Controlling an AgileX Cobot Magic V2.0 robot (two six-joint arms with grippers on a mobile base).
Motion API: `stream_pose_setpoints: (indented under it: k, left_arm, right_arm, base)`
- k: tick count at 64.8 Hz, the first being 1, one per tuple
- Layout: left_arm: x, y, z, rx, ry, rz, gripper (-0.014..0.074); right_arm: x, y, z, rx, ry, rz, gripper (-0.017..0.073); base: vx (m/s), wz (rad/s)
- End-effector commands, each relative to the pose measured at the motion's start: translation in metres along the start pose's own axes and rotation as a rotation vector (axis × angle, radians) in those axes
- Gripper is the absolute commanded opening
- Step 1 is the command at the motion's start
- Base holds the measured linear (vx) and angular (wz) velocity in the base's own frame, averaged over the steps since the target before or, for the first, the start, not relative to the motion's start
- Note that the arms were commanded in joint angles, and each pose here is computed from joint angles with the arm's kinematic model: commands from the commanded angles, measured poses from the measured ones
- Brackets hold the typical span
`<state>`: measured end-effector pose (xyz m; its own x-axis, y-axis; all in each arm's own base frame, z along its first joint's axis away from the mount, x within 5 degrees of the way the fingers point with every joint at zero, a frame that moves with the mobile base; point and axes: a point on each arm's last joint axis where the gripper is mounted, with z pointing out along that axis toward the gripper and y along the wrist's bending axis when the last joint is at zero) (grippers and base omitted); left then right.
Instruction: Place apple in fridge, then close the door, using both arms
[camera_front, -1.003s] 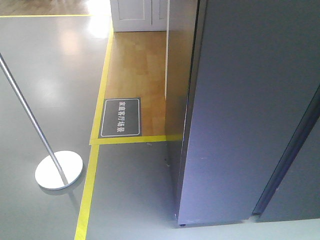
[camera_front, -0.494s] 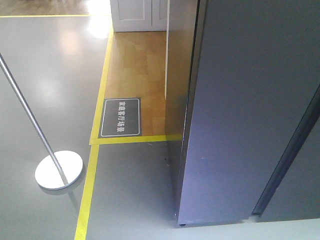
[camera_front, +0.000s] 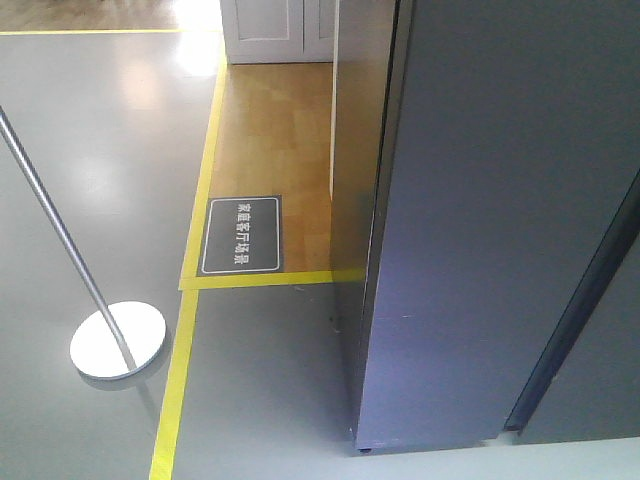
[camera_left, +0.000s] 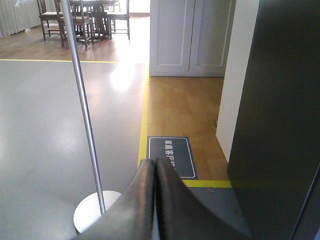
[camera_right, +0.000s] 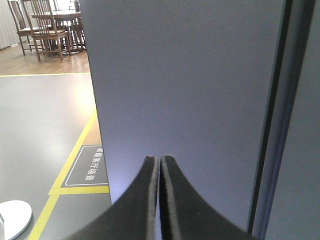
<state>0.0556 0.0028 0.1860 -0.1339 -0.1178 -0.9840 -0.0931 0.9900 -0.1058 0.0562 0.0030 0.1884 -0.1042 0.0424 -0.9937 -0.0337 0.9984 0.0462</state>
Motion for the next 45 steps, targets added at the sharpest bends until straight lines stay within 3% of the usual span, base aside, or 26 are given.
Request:
stream_pose_setpoints:
  k: [1, 45]
  left_arm:
    - [-0.0125, -0.0005, -0.0028, 0.002, -0.101, -0.016, -0.0006]
    - [-0.0125, -0.0005, -0.0028, 0.002, -0.101, -0.016, -0.0006]
  right_arm:
    - [-0.0075, -0.001, -0.0013, 0.014, -0.083, -0.016, -0.0003]
    - [-0.0078, -0.0009, -0.0014, 0.014, -0.084, -0.016, -0.0003]
  base:
    - [0.0, 0.0]
    - [0.0, 0.0]
